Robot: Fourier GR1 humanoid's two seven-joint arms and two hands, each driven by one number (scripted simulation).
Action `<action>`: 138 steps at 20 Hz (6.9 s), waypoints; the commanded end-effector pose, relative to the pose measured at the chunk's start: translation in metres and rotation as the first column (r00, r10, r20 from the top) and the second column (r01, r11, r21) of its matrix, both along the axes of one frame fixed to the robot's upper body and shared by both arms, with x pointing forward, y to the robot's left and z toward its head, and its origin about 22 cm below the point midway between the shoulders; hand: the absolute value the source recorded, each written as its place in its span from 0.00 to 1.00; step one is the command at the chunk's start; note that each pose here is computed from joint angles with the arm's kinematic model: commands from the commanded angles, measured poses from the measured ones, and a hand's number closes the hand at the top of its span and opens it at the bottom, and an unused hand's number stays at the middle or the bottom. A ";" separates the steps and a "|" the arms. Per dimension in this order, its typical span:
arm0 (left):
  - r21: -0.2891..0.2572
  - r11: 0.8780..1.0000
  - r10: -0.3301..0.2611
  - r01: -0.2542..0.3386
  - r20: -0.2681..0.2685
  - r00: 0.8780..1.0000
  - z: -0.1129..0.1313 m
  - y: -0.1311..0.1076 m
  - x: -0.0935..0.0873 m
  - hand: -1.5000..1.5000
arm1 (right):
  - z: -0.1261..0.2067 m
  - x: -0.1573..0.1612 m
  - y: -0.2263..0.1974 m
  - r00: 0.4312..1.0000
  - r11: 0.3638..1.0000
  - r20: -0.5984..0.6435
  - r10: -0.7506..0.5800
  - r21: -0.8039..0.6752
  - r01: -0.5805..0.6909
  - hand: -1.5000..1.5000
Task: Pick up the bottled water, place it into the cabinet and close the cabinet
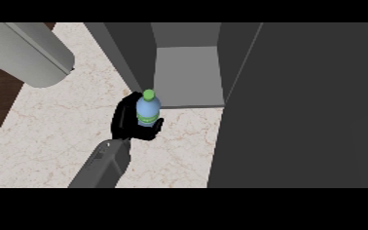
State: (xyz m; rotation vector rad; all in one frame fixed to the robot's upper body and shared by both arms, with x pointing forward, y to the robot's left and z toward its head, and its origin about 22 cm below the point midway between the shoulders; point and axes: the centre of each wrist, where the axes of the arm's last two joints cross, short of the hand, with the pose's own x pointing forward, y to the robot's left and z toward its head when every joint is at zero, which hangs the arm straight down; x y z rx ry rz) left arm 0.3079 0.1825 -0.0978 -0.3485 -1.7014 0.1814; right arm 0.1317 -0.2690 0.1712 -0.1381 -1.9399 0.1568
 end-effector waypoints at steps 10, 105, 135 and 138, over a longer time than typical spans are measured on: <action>0.030 0.997 -0.077 0.074 0.108 0.991 0.082 -0.077 0.046 1.00 | -0.007 0.009 -0.021 0.996 0.988 0.015 0.090 0.123 -0.091 0.00; 0.140 0.978 0.126 -0.154 0.189 0.974 0.092 -0.085 0.090 1.00 | 0.006 -0.005 -0.084 0.970 0.967 0.048 0.240 0.079 -0.243 0.00; -0.041 0.977 -0.207 0.211 0.091 0.974 0.036 0.012 -0.065 0.00 | 0.040 -0.029 -0.036 0.901 0.895 -0.030 0.433 -0.109 -0.433 1.00; -0.044 0.980 -0.185 0.192 0.117 0.976 0.049 0.020 -0.083 0.00 | 0.035 -0.031 -0.013 0.864 0.864 -0.058 0.501 -0.024 -0.503 1.00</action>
